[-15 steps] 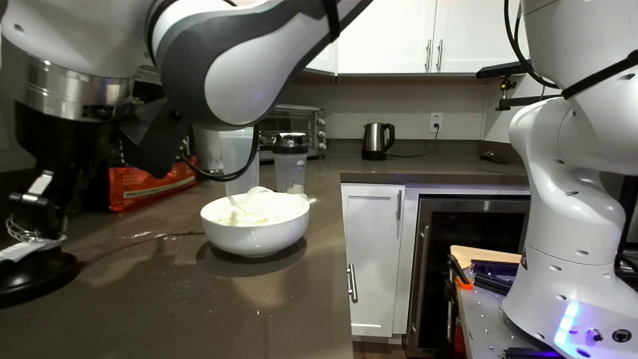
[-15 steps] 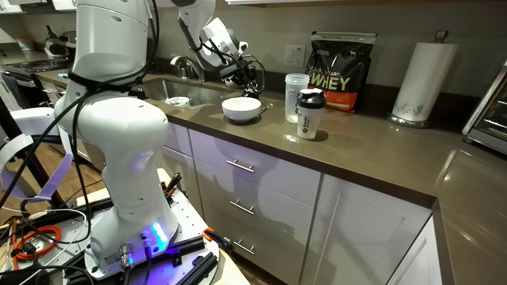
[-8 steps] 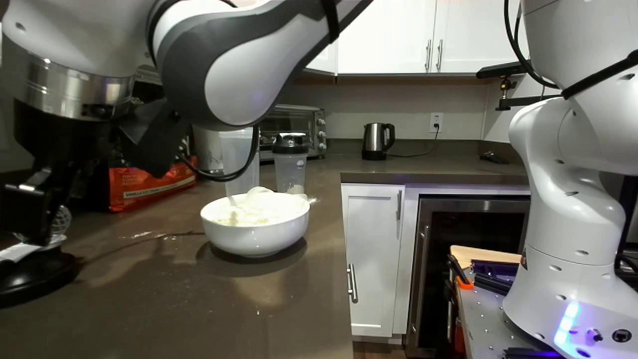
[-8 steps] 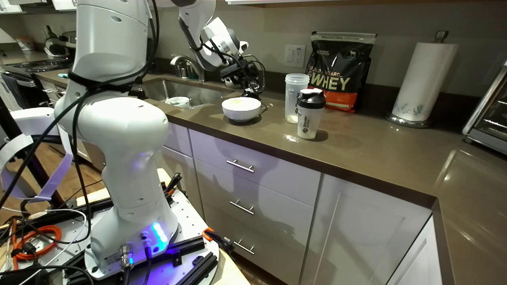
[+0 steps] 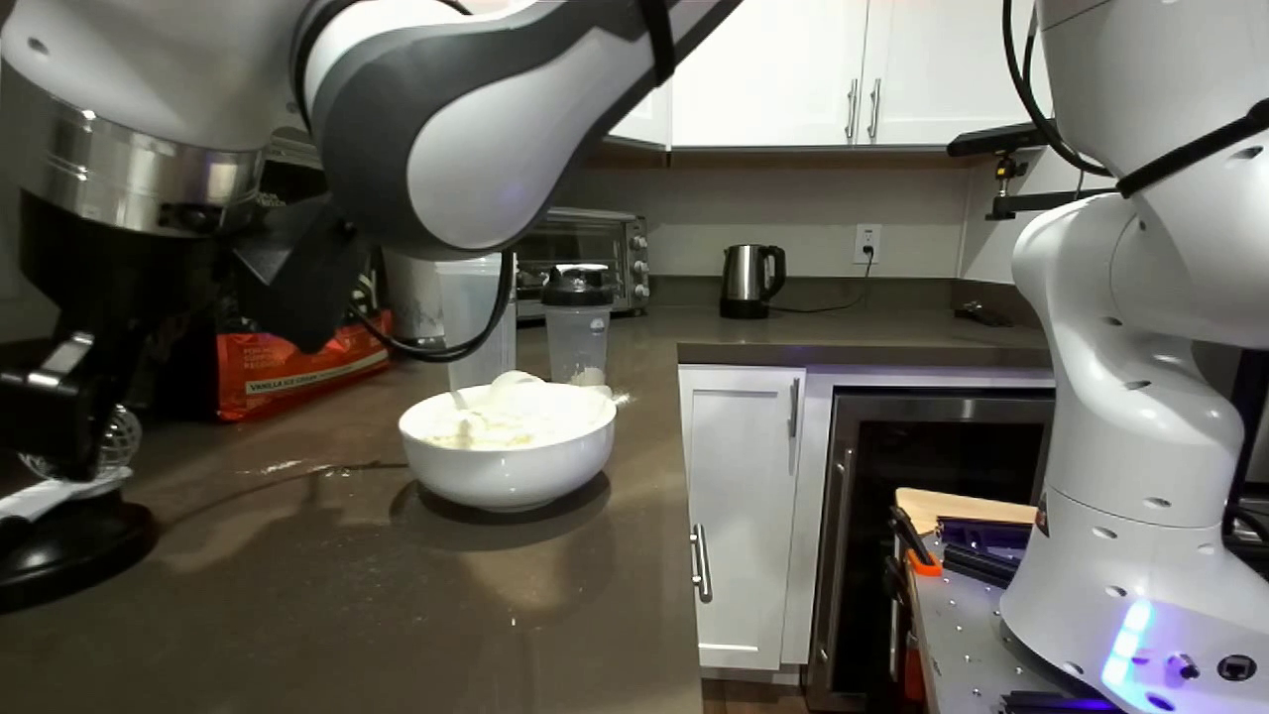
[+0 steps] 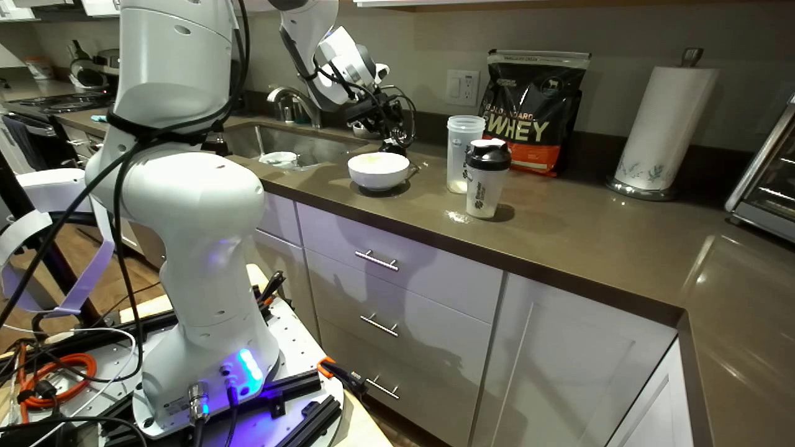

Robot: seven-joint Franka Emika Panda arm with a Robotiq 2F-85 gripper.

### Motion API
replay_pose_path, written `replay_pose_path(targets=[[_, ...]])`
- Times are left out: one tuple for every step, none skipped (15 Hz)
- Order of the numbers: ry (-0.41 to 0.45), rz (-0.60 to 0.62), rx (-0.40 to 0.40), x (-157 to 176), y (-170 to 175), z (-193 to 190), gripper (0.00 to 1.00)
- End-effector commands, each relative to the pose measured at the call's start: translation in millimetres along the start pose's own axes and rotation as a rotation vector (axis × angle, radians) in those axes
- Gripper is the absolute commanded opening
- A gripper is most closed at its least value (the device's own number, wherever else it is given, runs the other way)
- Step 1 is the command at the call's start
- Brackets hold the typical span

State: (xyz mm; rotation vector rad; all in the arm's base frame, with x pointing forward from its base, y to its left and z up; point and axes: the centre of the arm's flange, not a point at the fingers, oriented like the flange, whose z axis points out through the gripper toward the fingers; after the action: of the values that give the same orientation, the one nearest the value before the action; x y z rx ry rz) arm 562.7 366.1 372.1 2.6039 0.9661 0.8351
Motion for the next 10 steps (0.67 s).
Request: replay_pose_path(targets=[[0.025, -0.005, -0.002, -0.3, -0.5, 3.1, 0.82], [0.025, -0.005, -0.001, -0.5, -0.5, 3.5, 0.86], [0.023, -0.004, 0.000, -0.6, -0.6, 4.0, 0.85], [0.023, -0.004, 0.001, -0.9, -0.7, 4.5, 0.80], [0.022, -0.004, 0.002, -1.0, -0.7, 4.9, 0.78], [0.022, -0.004, 0.003, -1.1, -0.7, 5.4, 0.74], [0.020, -0.004, 0.004, -1.3, -0.7, 6.1, 0.68], [0.019, -0.004, 0.005, -1.6, -0.8, 6.8, 0.71], [0.018, -0.004, 0.005, -2.0, -0.9, 7.4, 0.68], [0.017, -0.004, 0.006, -2.2, -1.2, 8.2, 0.70]])
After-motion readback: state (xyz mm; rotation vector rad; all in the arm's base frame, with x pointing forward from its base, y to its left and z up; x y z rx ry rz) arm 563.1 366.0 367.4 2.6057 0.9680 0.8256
